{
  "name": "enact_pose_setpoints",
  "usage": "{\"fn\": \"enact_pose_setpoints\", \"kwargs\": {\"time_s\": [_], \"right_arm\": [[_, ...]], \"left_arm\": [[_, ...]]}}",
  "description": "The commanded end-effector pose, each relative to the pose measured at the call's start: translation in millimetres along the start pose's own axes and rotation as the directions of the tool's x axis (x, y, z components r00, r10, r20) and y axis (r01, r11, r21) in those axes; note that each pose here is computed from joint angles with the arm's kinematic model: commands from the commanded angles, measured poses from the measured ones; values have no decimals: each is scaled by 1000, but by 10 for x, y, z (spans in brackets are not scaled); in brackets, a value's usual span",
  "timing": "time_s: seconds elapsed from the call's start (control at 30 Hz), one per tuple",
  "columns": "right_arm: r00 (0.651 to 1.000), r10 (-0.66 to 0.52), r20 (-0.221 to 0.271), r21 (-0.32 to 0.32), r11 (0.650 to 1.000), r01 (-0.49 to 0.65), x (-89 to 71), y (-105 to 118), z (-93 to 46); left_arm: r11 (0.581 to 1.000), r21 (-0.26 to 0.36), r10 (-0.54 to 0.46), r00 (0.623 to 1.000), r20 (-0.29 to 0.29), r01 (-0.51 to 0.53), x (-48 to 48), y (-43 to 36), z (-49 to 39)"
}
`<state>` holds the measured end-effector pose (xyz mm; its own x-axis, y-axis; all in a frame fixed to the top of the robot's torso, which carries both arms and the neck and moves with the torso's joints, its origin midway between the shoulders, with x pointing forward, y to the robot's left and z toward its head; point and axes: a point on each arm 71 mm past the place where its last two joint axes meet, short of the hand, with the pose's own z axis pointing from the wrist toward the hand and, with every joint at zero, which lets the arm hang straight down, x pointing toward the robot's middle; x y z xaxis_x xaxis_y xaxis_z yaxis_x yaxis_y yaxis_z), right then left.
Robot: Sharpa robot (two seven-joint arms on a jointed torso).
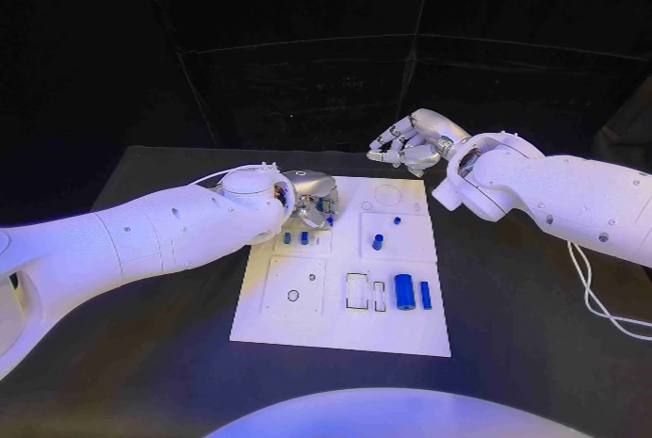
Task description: Assemble the parts on the task board
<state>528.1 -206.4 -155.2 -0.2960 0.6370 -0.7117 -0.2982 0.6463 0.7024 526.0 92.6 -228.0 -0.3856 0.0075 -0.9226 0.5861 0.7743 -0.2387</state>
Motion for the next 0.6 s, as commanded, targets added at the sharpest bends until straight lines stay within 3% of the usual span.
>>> {"fn": "enact_pose_setpoints", "kwargs": {"time_s": [0.03,0.27,0.6], "right_arm": [[1000,-1,-5,-11,1000,1,0,18,6],[1000,-1,-5,-12,1000,1,1,19,8],[1000,-3,-1,-7,1000,3,-13,-6,5]], "left_arm": [[999,-24,31,999,-30,-32,65,46,-10],[999,18,30,999,25,-30,31,27,-45],[997,56,-54,992,114,48,-69,46,-220]]}}
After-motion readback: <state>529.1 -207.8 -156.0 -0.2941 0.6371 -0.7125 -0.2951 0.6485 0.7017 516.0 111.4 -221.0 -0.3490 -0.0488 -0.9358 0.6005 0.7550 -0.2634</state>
